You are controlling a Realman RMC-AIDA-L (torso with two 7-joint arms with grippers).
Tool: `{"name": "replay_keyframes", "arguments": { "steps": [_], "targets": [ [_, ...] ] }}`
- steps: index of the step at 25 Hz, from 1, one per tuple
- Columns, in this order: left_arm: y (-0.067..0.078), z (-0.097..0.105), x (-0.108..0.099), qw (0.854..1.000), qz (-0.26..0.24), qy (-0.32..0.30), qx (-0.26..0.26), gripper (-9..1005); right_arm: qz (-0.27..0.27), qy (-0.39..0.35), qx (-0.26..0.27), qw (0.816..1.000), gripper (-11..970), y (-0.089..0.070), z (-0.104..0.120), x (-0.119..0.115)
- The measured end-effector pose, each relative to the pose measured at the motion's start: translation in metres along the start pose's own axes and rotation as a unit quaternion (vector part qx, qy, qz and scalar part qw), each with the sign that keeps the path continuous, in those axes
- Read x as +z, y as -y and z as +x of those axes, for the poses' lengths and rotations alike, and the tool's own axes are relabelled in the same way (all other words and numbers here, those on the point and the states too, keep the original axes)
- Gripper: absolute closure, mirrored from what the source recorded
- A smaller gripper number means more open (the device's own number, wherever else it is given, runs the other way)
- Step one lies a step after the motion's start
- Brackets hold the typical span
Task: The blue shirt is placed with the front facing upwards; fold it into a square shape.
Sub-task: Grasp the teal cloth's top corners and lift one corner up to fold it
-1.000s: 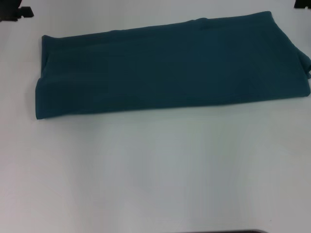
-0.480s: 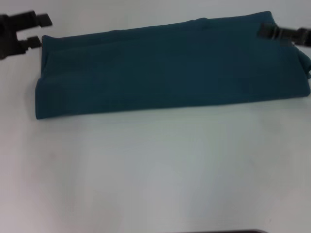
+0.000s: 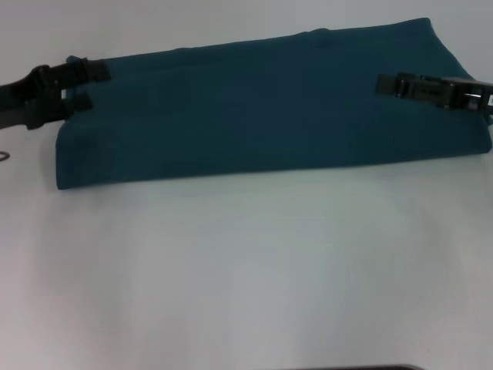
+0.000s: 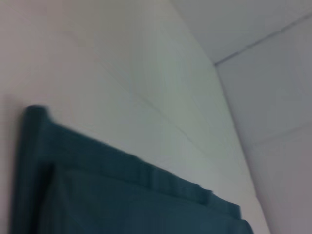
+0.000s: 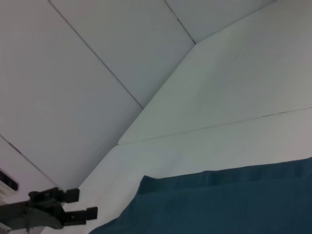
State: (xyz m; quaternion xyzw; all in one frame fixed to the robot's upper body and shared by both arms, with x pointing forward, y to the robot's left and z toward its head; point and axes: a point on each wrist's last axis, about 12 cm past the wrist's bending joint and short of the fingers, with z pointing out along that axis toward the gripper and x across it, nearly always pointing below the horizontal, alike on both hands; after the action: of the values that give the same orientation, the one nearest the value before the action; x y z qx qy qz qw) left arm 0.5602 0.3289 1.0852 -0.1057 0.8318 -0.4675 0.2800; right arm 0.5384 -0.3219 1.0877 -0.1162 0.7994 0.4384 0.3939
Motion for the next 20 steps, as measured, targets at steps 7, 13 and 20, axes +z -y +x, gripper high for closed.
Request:
{"name": "replay_keyframes", "arguments": {
  "steps": [7,13,20],
  "targets": [
    [-0.017,0.012,-0.003,0.998,-0.032,0.004,-0.045,170,0.000,0.000,-0.005,1.000,49,0.000,-0.004,0.002],
    [-0.028,0.024,0.004,0.996,-0.062,-0.004,-0.066,170,0.008,0.001,-0.010,1.000,50,0.002,-0.008,0.001],
    [-0.030,0.026,0.005,0.995,-0.071,-0.009,-0.067,169,0.008,0.000,-0.012,1.000,52,0.002,-0.012,0.002]
  ]
}}
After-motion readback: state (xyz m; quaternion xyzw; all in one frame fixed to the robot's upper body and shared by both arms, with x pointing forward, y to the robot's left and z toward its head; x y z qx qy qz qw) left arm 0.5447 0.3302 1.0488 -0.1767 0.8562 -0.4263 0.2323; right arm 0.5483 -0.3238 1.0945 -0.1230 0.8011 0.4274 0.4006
